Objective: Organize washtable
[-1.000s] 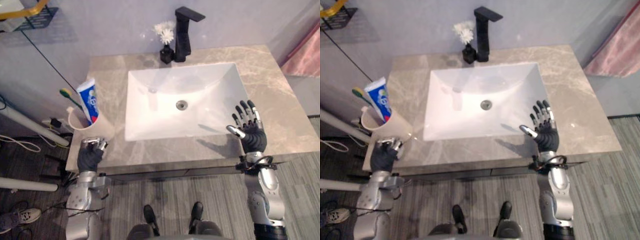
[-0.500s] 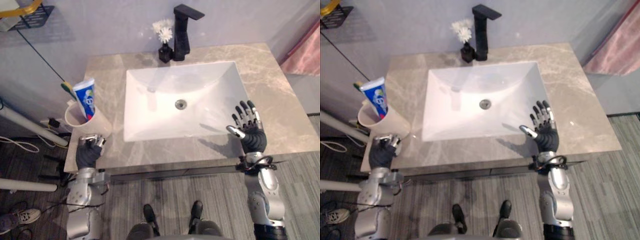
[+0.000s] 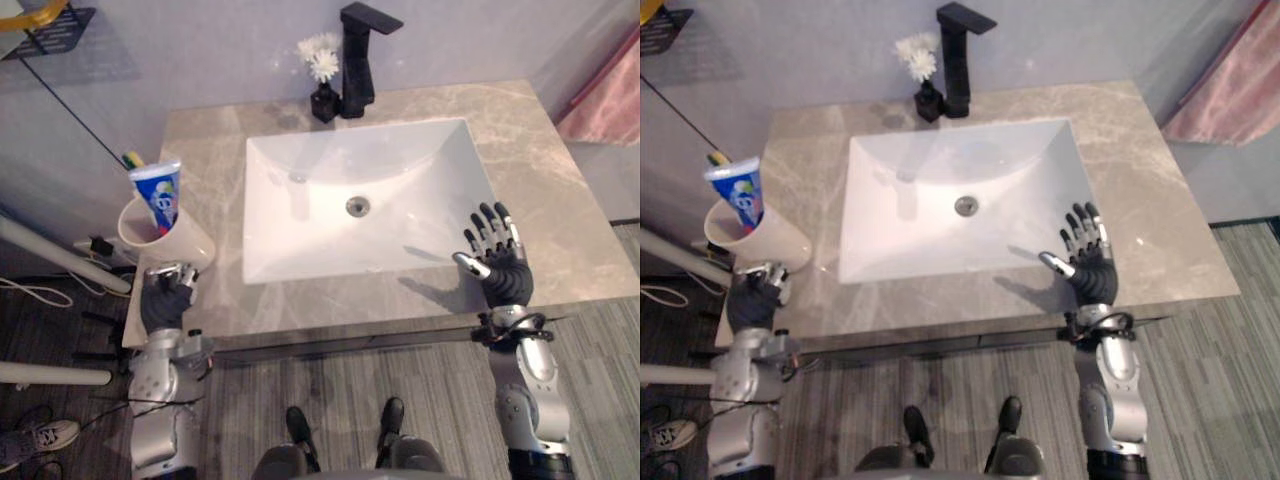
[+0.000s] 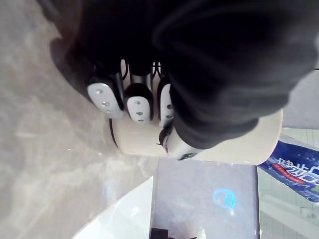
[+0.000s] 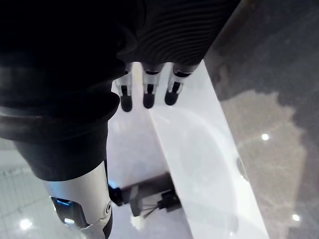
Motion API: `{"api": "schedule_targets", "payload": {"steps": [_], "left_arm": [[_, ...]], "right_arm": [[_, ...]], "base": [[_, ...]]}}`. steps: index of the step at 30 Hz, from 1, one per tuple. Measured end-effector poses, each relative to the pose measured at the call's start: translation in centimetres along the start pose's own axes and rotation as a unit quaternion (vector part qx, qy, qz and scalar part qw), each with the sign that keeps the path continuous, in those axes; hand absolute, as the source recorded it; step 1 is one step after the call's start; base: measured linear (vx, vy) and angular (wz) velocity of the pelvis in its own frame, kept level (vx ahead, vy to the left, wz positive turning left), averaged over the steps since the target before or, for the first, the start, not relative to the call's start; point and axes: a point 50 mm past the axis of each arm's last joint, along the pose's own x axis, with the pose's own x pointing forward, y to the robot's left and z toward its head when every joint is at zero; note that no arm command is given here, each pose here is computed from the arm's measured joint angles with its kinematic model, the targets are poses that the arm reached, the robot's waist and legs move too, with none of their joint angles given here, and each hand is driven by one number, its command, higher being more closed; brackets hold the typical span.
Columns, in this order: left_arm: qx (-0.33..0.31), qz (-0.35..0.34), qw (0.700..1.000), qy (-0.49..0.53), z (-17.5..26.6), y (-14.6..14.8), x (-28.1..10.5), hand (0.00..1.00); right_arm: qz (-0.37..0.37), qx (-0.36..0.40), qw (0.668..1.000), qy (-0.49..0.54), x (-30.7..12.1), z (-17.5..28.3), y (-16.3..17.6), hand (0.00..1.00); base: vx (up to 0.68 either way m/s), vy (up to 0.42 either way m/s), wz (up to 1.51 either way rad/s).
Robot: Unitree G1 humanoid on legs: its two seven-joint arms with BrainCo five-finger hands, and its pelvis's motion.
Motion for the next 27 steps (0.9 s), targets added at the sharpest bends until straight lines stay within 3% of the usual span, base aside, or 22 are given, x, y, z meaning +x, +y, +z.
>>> {"api": "schedule_targets", "payload": {"steps": [27], "left_arm": [[0.02,0.01,0.999,-0.028,1.3,1.3,2.8,1.0]], "right_arm": [[0.0,0.019,1.0,-0.013,0.0,0.3,0.0,0.0]], "base": [[0.0,-0.003,-0.02]]}}
